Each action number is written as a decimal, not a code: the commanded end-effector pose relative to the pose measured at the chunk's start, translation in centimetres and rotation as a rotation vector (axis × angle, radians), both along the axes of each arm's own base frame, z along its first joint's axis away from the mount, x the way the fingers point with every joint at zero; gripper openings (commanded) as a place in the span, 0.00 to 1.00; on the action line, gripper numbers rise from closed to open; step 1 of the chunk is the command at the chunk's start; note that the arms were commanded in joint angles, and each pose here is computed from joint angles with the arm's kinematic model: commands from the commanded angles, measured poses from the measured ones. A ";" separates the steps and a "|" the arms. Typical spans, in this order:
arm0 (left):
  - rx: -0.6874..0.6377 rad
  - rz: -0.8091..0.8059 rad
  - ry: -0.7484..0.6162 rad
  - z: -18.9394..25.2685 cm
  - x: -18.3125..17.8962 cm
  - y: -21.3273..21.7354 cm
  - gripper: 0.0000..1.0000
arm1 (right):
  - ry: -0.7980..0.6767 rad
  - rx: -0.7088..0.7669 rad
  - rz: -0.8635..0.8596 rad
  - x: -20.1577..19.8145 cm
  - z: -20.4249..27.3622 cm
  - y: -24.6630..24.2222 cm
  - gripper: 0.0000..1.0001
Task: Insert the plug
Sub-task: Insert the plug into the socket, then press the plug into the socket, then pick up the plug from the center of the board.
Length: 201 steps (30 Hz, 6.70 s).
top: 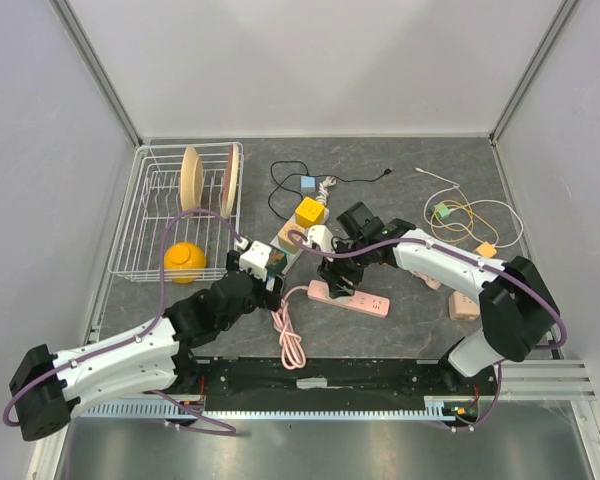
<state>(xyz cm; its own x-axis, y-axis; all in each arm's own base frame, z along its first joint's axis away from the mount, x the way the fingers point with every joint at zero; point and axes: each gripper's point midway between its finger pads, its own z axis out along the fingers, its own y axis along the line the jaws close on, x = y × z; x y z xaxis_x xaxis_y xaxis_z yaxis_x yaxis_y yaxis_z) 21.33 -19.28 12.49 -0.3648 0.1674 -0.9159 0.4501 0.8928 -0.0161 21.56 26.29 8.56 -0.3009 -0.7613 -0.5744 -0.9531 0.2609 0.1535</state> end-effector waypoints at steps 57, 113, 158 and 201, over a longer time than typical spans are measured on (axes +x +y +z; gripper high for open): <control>-0.107 0.097 -0.096 6.6 3.4 -2.2 0.95 | -0.134 -0.176 0.011 -2.1 -0.8 -3.2 0.81; -0.242 0.349 -0.063 5.1 2.2 3.2 0.94 | -0.053 -0.460 0.060 -3.4 -2.8 -4.0 0.00; -0.151 0.267 -0.141 8.9 4.3 0.9 0.97 | -0.278 0.330 -0.894 12.7 15.8 -6.9 0.98; -0.075 0.180 -0.042 8.8 12.4 -2.0 0.98 | 0.003 0.247 -1.354 17.7 2.8 -18.0 0.93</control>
<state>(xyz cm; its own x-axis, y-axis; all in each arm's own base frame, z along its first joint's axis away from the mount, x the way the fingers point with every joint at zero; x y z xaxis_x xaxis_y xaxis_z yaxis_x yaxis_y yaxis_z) 31.10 -20.01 17.88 -0.4027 0.0772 -0.9121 0.2780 0.9597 -0.0416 36.67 7.62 9.72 -0.7631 0.2701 -0.5871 0.0832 0.9420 0.3251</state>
